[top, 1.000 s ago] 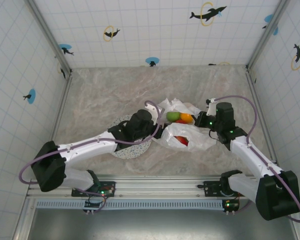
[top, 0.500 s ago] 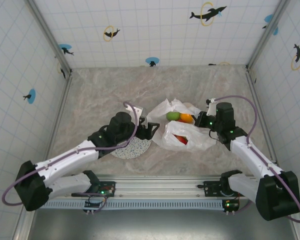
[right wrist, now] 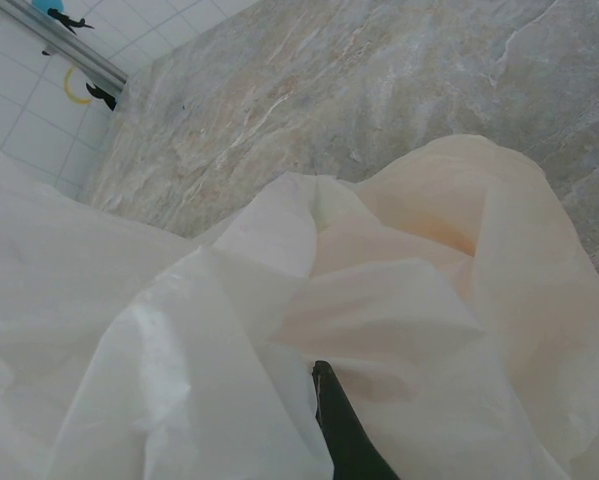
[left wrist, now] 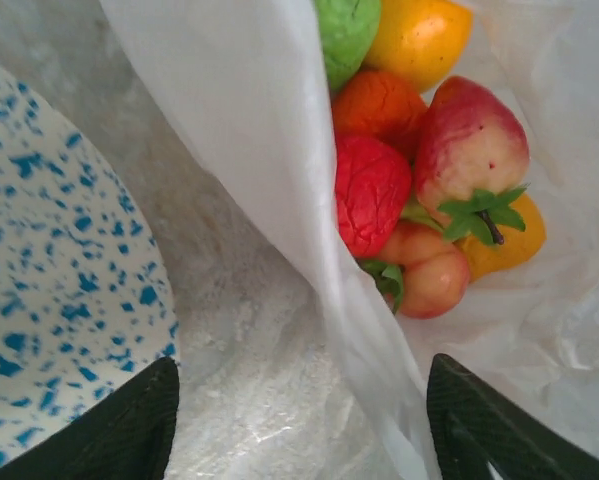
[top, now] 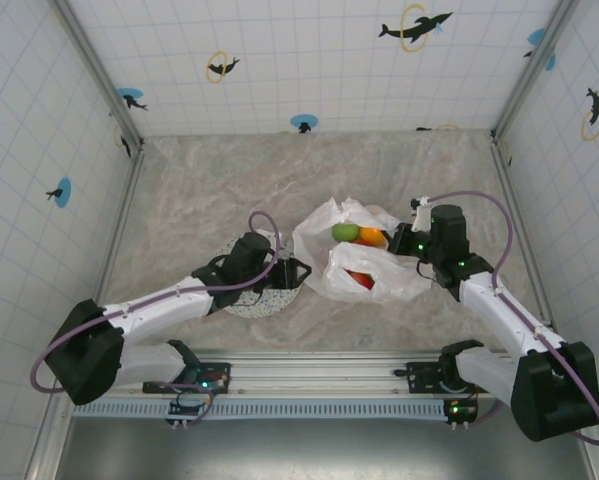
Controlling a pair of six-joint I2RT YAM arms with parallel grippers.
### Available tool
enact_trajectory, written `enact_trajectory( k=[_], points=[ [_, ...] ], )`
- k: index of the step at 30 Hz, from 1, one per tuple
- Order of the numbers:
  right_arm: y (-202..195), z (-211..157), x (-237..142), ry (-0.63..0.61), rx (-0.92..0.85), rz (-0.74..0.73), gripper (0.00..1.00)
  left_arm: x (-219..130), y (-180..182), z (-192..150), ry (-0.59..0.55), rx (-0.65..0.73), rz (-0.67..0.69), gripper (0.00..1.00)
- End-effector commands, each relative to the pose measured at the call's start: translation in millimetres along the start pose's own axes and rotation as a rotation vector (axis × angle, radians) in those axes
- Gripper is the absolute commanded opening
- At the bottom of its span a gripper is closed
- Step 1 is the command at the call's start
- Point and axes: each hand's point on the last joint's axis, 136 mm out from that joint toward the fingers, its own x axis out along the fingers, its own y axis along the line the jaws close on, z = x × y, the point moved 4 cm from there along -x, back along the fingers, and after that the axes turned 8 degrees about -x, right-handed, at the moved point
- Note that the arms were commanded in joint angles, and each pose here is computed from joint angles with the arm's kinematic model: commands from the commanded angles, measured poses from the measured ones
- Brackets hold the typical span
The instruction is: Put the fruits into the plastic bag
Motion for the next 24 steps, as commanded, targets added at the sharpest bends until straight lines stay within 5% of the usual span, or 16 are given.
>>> enact_trajectory(
  k=[1, 15, 24],
  points=[
    [9, 19, -6, -0.057, -0.031, 0.007, 0.0, 6, -18, 0, 0.007, 0.001, -0.088, 0.53],
    [12, 27, -7, -0.067, -0.041, 0.011, 0.0, 10, -37, 17, -0.028, 0.054, -0.13, 0.0],
    [22, 57, -27, -0.178, -0.063, -0.02, 0.0, -20, -93, 73, -0.103, 0.128, -0.266, 0.0]
  ],
)
